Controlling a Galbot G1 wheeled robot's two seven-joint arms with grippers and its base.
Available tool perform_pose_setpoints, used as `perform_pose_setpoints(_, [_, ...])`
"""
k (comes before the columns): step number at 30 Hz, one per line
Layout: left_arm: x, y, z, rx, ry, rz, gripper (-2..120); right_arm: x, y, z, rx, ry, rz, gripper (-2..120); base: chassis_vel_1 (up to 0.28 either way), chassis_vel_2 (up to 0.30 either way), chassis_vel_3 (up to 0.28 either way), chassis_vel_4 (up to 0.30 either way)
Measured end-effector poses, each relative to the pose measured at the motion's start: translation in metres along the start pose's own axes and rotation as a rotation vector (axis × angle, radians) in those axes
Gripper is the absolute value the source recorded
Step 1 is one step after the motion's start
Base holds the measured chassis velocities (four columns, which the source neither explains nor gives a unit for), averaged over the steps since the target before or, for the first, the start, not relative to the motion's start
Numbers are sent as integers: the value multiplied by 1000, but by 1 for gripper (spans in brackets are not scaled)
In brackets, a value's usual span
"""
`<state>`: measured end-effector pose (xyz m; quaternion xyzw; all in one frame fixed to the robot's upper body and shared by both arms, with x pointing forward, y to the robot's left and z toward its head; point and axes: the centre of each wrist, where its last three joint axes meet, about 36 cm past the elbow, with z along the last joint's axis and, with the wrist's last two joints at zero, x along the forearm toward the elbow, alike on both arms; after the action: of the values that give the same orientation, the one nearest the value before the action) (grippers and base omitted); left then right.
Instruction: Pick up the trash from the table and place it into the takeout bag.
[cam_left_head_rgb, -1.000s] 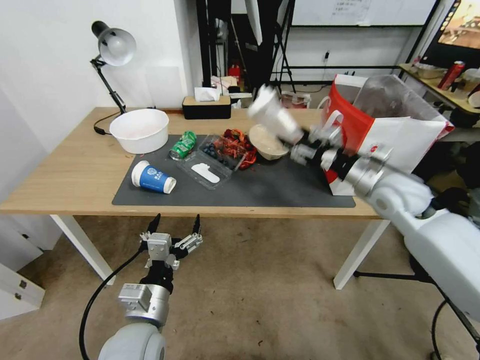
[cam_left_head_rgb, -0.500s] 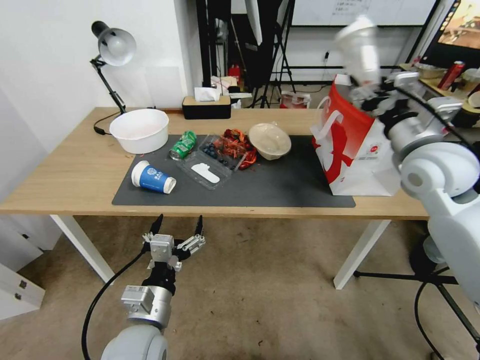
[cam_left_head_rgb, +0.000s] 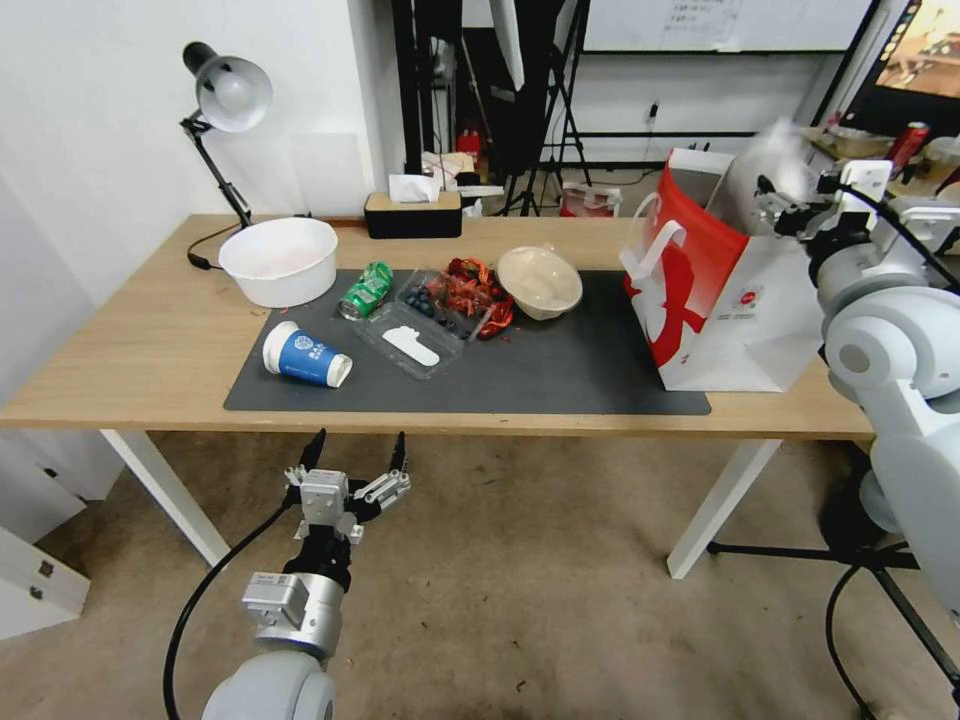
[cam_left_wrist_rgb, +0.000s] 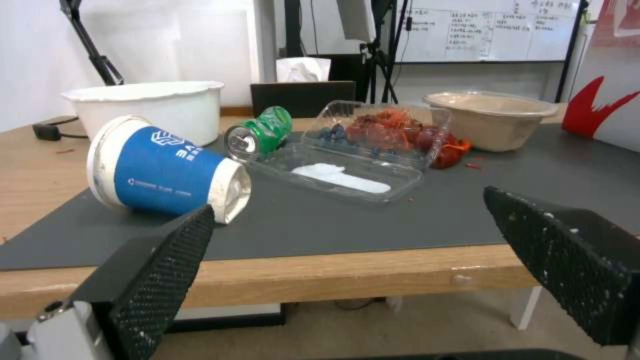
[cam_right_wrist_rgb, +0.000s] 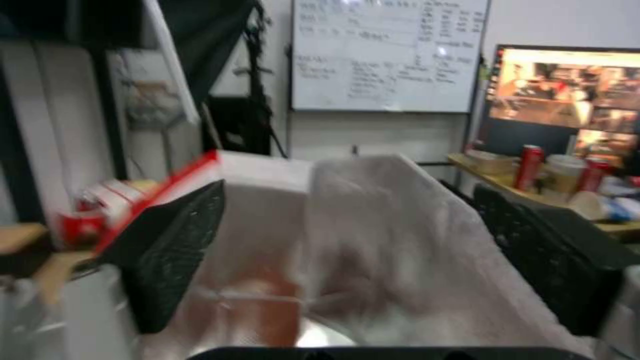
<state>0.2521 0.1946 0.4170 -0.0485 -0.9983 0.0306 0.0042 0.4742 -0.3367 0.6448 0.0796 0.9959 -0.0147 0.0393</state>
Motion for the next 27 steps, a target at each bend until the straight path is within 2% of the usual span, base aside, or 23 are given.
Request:
perform_pose_setpoints(2, [0,0,0,0,-1,0,100,3,1,0,-92,-79,-96,100,0,0,0,0])
perform_pose_setpoints(3, [0,0,0,0,-1,0,100,3,1,0,-92,-79,-96,100,0,0,0,0])
perform_pose_setpoints(5, [0,0,0,0,-2,0,100,11,4,8,-157,-163,-219,100,0,0,0,0])
perform_pose_setpoints(6, [0,0,0,0,-2,0,100,11,4,8,-157,-163,-219,100,0,0,0,0])
perform_pose_setpoints(7, [0,0,0,0,-1,0,100,19,10,14,-176,-198,-286,100,0,0,0,0])
perform_pose_setpoints(12, [0,0,0,-1,-1,-1,100,48,30,33,-184,-192,-396,100,0,0,0,0])
perform_pose_setpoints(14, [0,1,0,1,-5,-3,100,88,53,62,-136,-195,-456,100,0,0,0,0])
perform_pose_setpoints(15, [0,1,0,1,-5,-3,100,88,53,62,-136,-195,-456,100,0,0,0,0])
perform_pose_setpoints(16, [0,2,0,2,-7,-5,100,117,62,83,-91,-194,-449,100,0,0,0,0])
perform_pose_setpoints(17, [0,2,1,3,-6,-6,100,128,64,92,-77,-189,-442,100,0,0,0,0])
perform_pose_setpoints(19, [-1,2,1,3,-7,-7,100,137,66,99,-68,-182,-435,100,0,0,0,0])
perform_pose_setpoints(22, [-1,4,2,5,-7,-11,100,175,70,131,-36,-169,-349,100,0,0,0,0])
perform_pose_setpoints(27, [-1,5,3,11,-6,-14,100,200,73,155,-29,-170,-281,100,0,0,0,0])
